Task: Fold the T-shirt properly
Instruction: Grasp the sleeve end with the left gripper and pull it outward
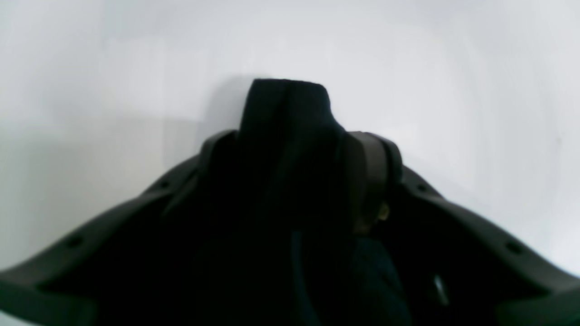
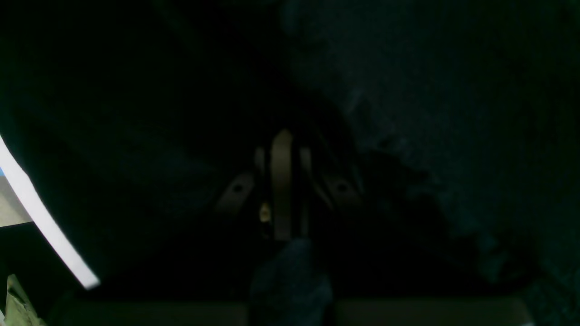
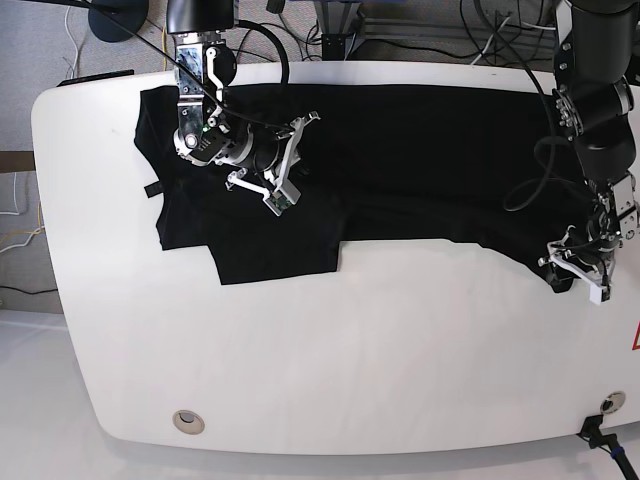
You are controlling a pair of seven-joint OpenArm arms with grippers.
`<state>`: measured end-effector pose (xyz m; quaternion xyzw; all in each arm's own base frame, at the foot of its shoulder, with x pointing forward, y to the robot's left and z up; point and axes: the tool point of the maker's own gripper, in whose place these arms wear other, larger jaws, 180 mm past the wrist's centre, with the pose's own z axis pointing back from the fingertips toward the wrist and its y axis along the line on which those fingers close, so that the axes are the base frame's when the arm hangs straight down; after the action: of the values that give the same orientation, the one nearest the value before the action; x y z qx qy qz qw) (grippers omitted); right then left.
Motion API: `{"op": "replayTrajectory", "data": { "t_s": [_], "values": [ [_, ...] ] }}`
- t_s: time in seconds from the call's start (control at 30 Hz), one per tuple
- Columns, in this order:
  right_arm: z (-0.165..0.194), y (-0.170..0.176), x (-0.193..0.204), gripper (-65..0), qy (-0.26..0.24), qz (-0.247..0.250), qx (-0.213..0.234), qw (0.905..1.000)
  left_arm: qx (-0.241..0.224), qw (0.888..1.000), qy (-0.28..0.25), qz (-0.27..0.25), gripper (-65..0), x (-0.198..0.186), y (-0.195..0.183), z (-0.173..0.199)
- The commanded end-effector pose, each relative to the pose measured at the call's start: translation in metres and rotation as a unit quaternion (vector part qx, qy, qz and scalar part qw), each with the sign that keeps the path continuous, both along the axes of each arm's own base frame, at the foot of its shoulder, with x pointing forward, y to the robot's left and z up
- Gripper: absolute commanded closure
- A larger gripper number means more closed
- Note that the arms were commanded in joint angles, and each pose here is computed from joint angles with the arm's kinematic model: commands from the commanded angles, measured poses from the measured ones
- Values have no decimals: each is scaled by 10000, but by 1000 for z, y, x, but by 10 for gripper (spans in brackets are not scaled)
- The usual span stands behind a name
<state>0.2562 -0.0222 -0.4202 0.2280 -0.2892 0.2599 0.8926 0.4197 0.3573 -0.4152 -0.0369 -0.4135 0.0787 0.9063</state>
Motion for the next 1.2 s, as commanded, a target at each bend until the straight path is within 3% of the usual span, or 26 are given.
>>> {"op": "replayTrajectory", "data": {
  "t_s": [0.0,0.2,0.33,0.47,0.7,0.87,1.17],
  "values": [
    [6,-4,7,0,-128,0,-68,9999,90,9999,-93,15,-303,7,9,14],
    [6,-4,6,0,-120,0,-68,9999,128,9982,-576,92,0,16,13,27],
    [5,-4,6,0,-105,0,-68,9999,184,9958,-884,124,0,16,14,31],
    [5,-4,6,0,-97,0,-67,9999,543,9911,-1214,-54,0,13,17,50],
    [4,-4,6,0,-84,-13,-84,9999,711,9788,-1885,-376,0,-23,0,81],
    [-5,-5,3,0,72,-19,-91,9999,964,9736,-1908,-797,0,-56,-19,84],
    [-10,-5,0,0,156,-18,-98,9998,1367,9711,-1839,-660,0,-110,3,96]
  ]
}}
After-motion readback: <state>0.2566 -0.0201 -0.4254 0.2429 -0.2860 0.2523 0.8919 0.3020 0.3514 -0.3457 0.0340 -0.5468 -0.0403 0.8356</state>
